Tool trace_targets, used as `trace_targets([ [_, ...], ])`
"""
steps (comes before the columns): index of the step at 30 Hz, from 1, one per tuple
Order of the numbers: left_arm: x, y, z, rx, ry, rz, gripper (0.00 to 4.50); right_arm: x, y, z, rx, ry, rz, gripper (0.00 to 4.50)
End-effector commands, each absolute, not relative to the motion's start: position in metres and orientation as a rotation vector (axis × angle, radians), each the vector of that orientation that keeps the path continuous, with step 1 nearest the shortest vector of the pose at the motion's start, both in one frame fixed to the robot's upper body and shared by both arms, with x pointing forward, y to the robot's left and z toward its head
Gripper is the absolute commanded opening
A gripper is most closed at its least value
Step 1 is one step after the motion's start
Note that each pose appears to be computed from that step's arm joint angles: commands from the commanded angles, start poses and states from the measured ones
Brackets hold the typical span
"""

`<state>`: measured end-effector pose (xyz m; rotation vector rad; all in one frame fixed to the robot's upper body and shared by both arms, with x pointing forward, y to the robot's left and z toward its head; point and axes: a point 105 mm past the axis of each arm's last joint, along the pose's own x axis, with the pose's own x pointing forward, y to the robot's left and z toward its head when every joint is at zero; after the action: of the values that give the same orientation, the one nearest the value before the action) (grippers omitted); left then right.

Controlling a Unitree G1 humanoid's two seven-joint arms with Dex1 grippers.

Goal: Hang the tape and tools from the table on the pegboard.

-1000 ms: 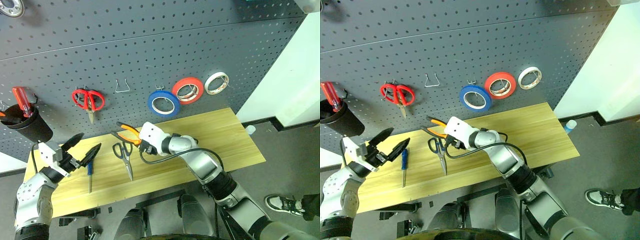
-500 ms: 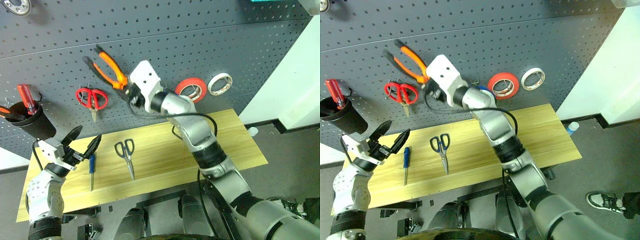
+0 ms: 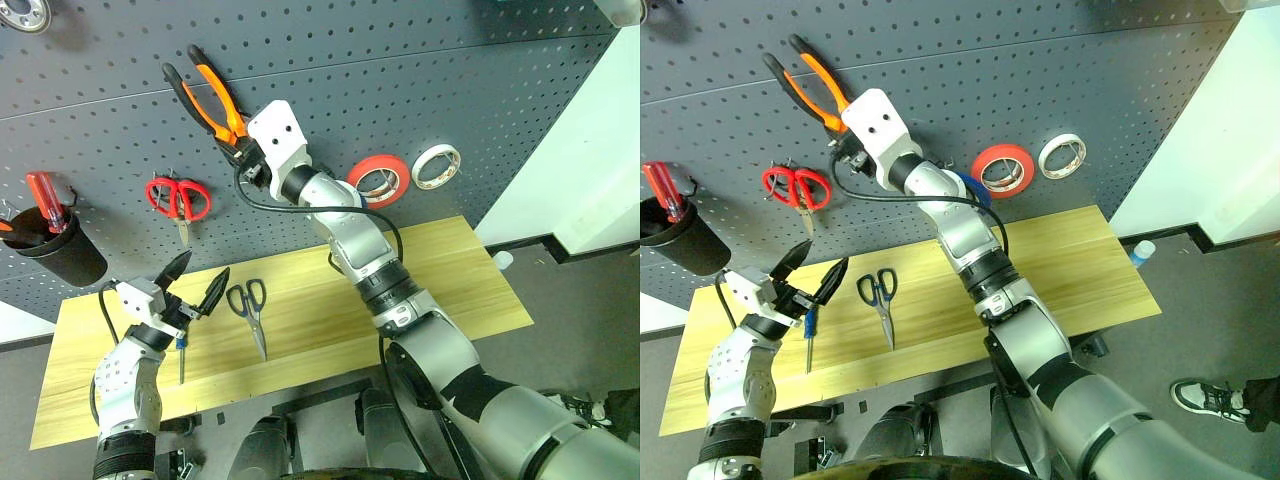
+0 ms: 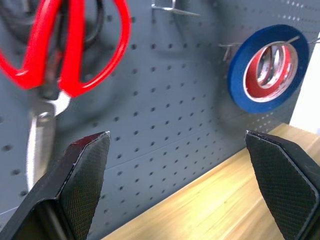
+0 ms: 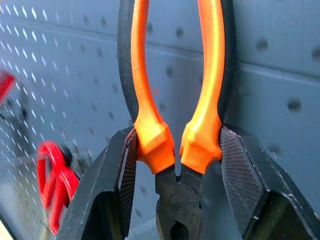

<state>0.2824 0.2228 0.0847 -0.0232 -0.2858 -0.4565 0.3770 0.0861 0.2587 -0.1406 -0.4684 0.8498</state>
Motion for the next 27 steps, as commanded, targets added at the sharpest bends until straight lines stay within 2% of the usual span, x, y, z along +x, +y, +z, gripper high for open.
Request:
trace_targets([
  [1,0.283,0.218,0.102,0.004,-0.329,-0.459,4.50,0.361,0.097,0.286,-0.074,-0.579,0.885,2.06],
  [11,0.288,0.213,0.111,0.004,-0.333,-0.456,4.50,0.369,0.112,0.260,-0.100,-0.533,0.868,2.06],
  [27,0.286,0.215,0.110,0.012,-0.321,-0.454,4.50,0.374,0.119,0.245,-0.107,-0.511,0.855,2.06],
])
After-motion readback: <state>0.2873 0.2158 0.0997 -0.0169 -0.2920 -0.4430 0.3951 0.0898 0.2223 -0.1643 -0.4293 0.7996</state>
